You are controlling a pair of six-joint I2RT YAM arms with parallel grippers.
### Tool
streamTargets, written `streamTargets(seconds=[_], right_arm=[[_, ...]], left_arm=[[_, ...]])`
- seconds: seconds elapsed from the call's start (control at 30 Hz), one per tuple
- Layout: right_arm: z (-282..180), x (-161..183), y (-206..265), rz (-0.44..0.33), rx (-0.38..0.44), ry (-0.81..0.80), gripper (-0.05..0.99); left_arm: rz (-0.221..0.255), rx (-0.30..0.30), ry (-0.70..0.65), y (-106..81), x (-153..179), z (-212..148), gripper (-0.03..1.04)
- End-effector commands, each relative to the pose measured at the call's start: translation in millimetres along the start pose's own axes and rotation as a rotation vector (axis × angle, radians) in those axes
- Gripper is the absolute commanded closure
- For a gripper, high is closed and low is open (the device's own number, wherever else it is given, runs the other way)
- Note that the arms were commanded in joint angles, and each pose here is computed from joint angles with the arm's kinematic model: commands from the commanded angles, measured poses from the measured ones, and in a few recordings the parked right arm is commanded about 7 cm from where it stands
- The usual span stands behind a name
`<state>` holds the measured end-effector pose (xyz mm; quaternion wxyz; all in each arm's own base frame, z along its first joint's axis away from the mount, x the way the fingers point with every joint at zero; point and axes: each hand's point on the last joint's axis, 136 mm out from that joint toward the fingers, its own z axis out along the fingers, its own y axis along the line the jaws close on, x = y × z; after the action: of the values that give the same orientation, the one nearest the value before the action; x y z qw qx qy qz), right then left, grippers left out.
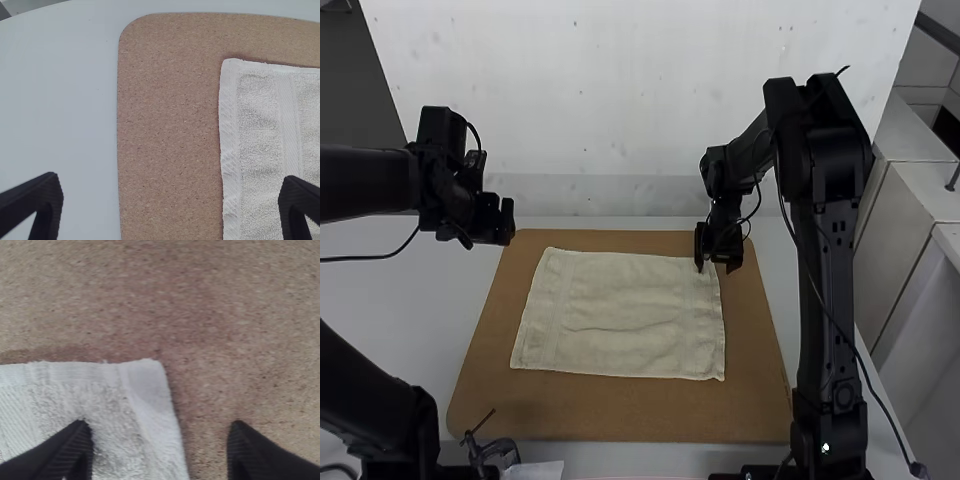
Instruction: Fold the towel.
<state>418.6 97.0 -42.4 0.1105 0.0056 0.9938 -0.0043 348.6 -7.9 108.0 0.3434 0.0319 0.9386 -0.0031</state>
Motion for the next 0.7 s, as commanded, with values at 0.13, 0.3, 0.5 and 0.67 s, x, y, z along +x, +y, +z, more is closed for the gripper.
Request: streamTargets(seconds=[0.13,0.3,0.5,0.67], right_arm=[[20,26,13,-0.062,0.063,0.07,0.77],[20,24,5,-0.058,0.085,0.068,0.92],[21,27,-1,-0.048,0.091,0.072,0.92],[23,27,-4,-0.048,0.094,0.076,0.92]], left_arm=[[0.005,0.018,0.114,-1.4,21,35,0.04],[0.015,0.023,0.152,-5.5,18,55,0.04],[0.076,-0.007,0.205,-19.4,11,88,0.04],[0.091,0.009,0.23,-34.3,4,115,0.06]])
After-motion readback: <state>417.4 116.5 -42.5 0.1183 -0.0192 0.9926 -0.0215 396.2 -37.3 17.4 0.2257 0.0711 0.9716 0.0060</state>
